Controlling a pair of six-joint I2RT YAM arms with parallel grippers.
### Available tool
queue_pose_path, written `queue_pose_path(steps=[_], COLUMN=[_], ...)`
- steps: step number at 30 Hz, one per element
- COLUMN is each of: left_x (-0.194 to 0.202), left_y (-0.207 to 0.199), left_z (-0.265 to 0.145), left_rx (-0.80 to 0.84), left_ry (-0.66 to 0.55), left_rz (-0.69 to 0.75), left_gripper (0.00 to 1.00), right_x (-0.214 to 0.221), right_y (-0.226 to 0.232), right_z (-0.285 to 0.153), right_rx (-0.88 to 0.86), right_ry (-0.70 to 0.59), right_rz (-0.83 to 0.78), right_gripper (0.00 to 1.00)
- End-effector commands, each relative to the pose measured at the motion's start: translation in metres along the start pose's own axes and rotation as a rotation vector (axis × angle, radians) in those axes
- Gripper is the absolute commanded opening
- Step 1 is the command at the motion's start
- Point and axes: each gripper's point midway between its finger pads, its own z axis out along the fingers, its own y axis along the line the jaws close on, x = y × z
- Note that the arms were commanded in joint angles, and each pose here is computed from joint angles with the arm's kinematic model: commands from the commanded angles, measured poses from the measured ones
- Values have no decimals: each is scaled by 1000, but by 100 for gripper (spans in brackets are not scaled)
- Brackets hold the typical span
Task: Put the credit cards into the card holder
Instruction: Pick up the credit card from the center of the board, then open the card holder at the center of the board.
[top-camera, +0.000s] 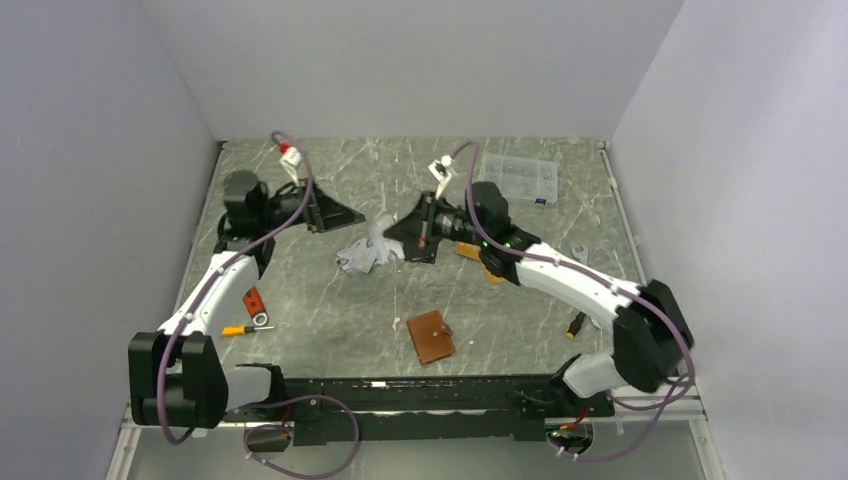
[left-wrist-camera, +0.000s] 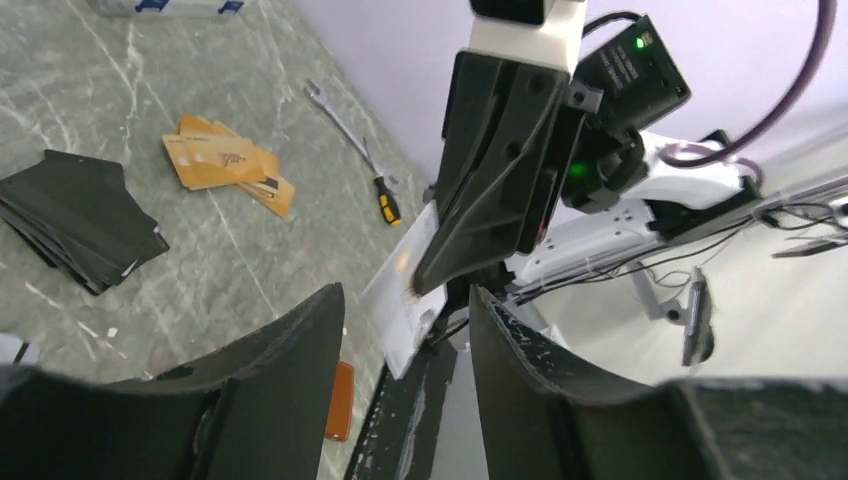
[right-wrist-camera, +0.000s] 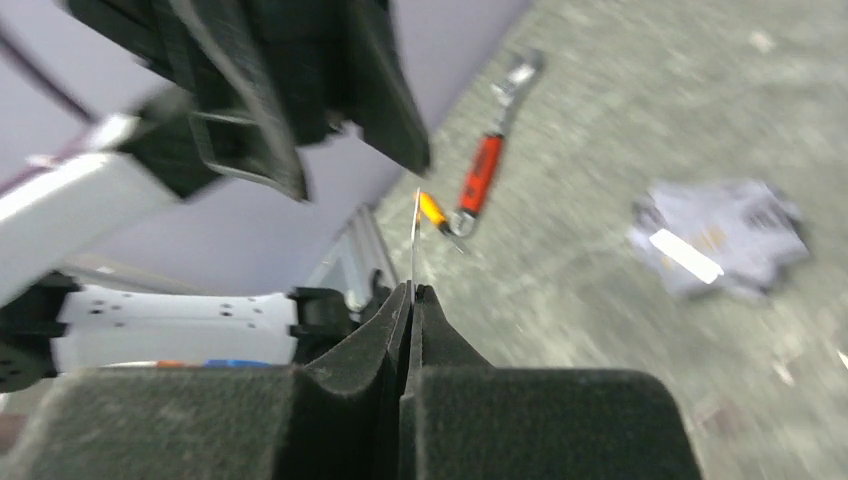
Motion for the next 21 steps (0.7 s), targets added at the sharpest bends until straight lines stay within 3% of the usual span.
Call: queue_pose_path(steps=[1, 6, 9, 21], left_x=[65, 136, 163, 219], left_y=[39, 76, 87, 99], left_z=[14, 27, 35, 63], left_rx=[-227, -307, -320, -226], left_ry=[250, 501, 601, 841], left_rz=[172, 121, 189, 424], left_gripper=[55, 62, 64, 62], right_x=[43, 118, 149, 172], right_y=[-54, -96, -110, -141], right_z=[-56, -110, -127, -166], right_rx=[312, 512, 629, 919], right_ry=[29, 89, 150, 217], right_rz=[11, 109, 133, 96], right_gripper=[0, 0, 0, 0])
